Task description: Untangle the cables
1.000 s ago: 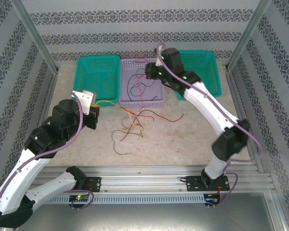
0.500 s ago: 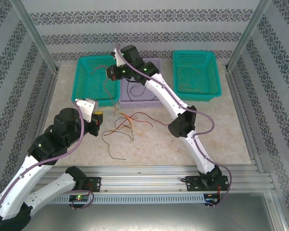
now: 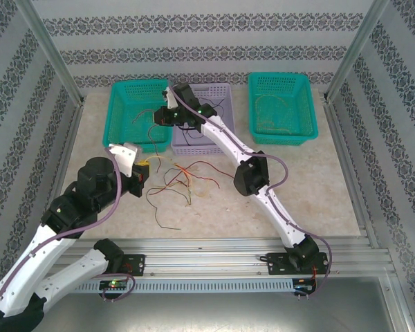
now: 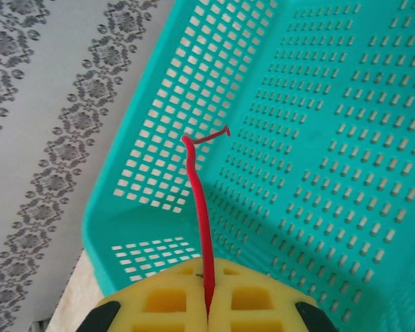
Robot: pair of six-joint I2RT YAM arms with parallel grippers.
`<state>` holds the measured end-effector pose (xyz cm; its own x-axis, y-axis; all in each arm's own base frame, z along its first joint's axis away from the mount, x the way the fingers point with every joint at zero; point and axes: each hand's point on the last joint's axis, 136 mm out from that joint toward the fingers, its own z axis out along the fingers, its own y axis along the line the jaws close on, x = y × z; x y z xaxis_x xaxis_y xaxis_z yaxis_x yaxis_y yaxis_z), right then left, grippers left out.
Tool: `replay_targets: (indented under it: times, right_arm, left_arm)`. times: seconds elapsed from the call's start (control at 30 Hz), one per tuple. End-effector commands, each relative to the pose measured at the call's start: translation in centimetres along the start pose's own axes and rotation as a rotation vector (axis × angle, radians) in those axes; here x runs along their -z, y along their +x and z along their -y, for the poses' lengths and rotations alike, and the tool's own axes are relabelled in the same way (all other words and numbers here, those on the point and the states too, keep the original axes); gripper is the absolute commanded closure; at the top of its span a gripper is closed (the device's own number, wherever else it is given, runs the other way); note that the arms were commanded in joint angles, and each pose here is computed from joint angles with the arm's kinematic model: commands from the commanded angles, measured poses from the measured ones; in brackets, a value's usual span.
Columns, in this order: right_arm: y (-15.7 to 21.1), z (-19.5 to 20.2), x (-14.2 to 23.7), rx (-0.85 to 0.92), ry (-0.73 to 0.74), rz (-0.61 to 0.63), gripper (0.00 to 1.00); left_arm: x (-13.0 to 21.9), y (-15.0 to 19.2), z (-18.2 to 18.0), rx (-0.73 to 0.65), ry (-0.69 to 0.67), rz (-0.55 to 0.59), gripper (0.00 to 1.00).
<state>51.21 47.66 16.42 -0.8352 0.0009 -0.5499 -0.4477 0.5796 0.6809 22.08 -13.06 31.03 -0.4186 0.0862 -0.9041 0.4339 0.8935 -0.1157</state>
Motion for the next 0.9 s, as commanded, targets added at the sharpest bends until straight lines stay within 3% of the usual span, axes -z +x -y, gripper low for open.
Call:
replay_targets:
  times: [0.0, 0.17, 0.3, 0.6, 0.7, 0.87]
  right_arm:
    - [-2.1, -0.8, 1.4, 0.070, 0.042, 0.076, 0.96]
    - [-3.8, -2.3, 3.5, 0.104, 0.041, 0.114, 0.58]
    - [-4.3, -2.9, 5.5, 0.166, 0.097, 0.118, 0.40]
    - [-7.7, -10.3, 17.8, 0.329, 0.140, 0.223, 0.38]
    - [-6.0, -10.9, 20.8, 0.352, 0.161, 0.218, 0.38]
    - [-1.0, -11.8, 25.5, 0.326, 0.074, 0.260, 0.35]
  left_arm:
    - [0.1, -1.3, 0.4, 0.017, 0.022, 0.059, 1.00]
    - [-0.1, -1.2, 0.3, 0.018, 0.019, 0.053, 1.00]
    - [-0.1, -1.1, 0.3, 0.020, 0.017, 0.049, 1.00]
    - [-0.4, -1.0, 0.1, 0.043, 0.003, 0.037, 1.00]
    - [-0.7, -1.0, -0.4, 0.080, -0.026, 0.023, 1.00]
    - [-1.9, -1.1, -0.6, 0.141, -0.054, -0.008, 1.00]
